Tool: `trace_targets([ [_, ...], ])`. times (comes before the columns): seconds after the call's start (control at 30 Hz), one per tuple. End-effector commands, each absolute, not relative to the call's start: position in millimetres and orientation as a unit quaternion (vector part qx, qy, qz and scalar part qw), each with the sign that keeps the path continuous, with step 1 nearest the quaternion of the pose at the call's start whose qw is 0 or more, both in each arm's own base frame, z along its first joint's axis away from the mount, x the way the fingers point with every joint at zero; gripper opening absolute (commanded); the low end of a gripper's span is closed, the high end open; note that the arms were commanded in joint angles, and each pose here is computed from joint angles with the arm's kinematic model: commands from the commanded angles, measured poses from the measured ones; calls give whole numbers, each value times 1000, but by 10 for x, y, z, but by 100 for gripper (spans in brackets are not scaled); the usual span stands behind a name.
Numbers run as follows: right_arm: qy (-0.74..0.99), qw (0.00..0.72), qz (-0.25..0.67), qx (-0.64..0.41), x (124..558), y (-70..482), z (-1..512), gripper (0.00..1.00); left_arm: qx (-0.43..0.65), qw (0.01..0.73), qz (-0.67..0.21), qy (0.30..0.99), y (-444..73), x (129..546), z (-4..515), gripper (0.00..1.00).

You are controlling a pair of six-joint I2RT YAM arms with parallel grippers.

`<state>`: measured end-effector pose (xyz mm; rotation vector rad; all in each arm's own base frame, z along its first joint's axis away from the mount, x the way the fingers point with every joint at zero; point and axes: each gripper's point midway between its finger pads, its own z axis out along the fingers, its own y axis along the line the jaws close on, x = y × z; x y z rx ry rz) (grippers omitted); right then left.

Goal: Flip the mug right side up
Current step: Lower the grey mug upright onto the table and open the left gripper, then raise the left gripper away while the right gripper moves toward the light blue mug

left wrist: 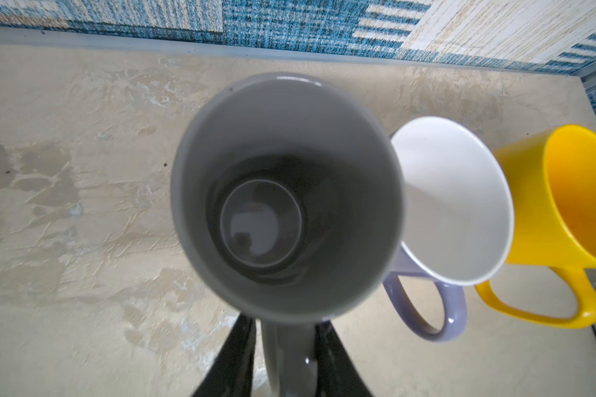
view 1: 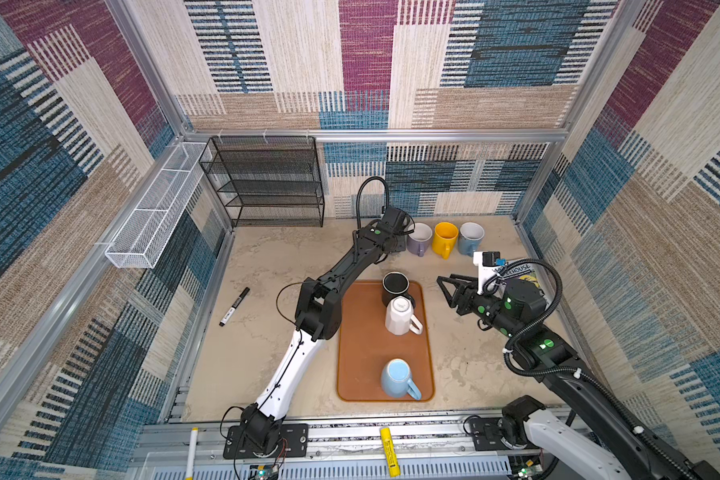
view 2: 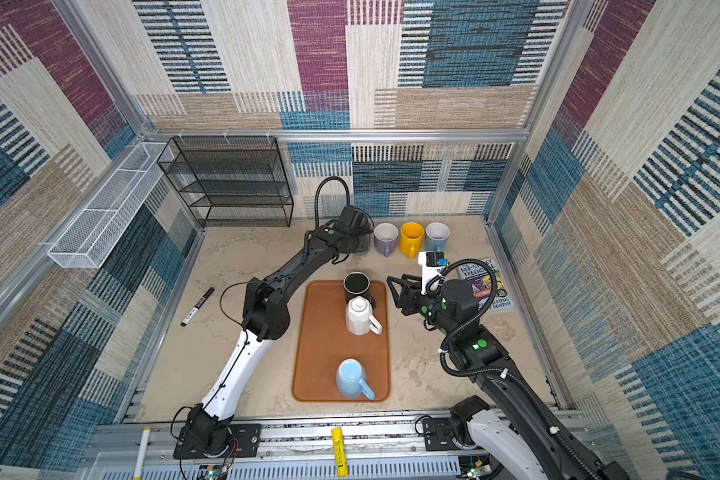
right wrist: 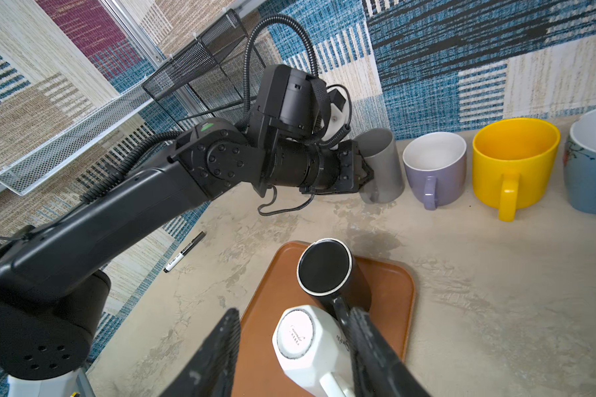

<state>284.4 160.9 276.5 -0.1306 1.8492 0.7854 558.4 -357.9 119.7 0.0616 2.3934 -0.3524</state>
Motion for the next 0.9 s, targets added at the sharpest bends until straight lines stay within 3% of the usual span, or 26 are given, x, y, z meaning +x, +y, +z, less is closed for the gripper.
trace_targets([
  [0.0, 772, 546, 318, -59, 2896, 1600, 2832, 54, 40, 380, -148, 912, -3588, 5577, 1539, 29],
  [0.2, 775, 552, 301, -59, 2958, 1572, 2841, 54, 59, 381, -143, 911, -3510, 5445, 1769, 28],
  [0.3, 783, 546, 291, -66, 2990, 1583, 2808, 54, 77, 374, -151, 912, -3492, 5321, 1887, 20],
  [0.4, 795, 532, 279, -81, 3006, 1603, 2722, 54, 98, 369, -162, 910, -3452, 5148, 2013, 19],
  [0.63, 841, 487, 217, -94, 3060, 1517, 2248, 53, 117, 383, -166, 901, -3135, 4715, 2303, 20],
  [0.87, 865, 425, 239, -120, 2937, 1676, 1810, 51, 138, 379, -186, 896, -2926, 4317, 2385, 20],
])
